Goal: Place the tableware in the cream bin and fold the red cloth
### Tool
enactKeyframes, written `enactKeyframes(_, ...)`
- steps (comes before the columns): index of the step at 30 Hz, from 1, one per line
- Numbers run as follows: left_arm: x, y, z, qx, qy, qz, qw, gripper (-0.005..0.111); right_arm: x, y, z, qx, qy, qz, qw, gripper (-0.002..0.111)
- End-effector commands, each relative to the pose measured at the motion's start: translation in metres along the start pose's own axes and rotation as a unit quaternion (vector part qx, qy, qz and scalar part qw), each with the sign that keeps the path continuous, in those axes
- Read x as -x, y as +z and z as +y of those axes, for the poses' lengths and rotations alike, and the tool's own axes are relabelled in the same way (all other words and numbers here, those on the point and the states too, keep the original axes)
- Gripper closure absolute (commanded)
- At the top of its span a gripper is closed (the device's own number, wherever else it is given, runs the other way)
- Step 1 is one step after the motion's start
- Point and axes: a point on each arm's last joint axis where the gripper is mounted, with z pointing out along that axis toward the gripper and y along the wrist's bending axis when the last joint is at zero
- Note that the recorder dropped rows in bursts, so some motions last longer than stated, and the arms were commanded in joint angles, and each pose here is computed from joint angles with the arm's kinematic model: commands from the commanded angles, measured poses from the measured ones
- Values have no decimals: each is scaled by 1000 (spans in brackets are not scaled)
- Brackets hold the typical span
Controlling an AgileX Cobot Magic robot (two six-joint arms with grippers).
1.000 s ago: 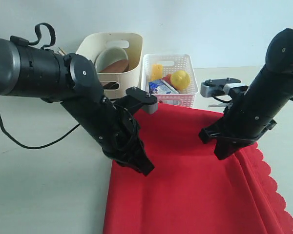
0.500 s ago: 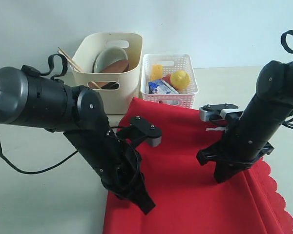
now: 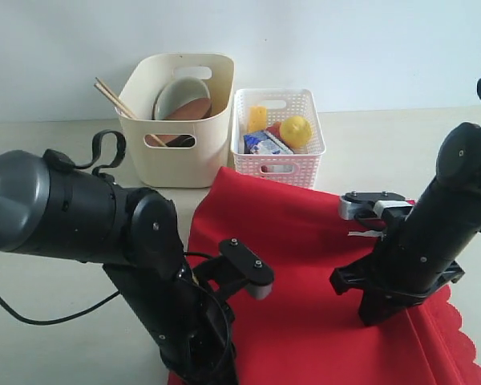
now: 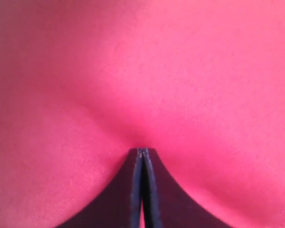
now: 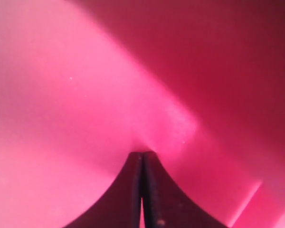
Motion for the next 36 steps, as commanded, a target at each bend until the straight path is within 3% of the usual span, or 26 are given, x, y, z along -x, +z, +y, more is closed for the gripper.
enactKeyframes(1,-13,13,-17,-13,12,39,999,107,-22,11,-5,-11,3,39,999,108)
enactKeyframes(11,-10,-2,-40,-12,24,17,999,107,-46,-17,4,-8,7,-6,1000,108)
enactKeyframes(20,1,-64,-36,69,42,-100,992,107,-49,-65,16,-13,3,-136,991,108)
enactKeyframes(29,7,-99,6,131,-14,-203,970,107,-36,-82,14,-37,4,-245,969,108)
enactKeyframes(36,9,-110,36,171,-36,-244,954,107,4,-77,10,-45,5,-246,968,108)
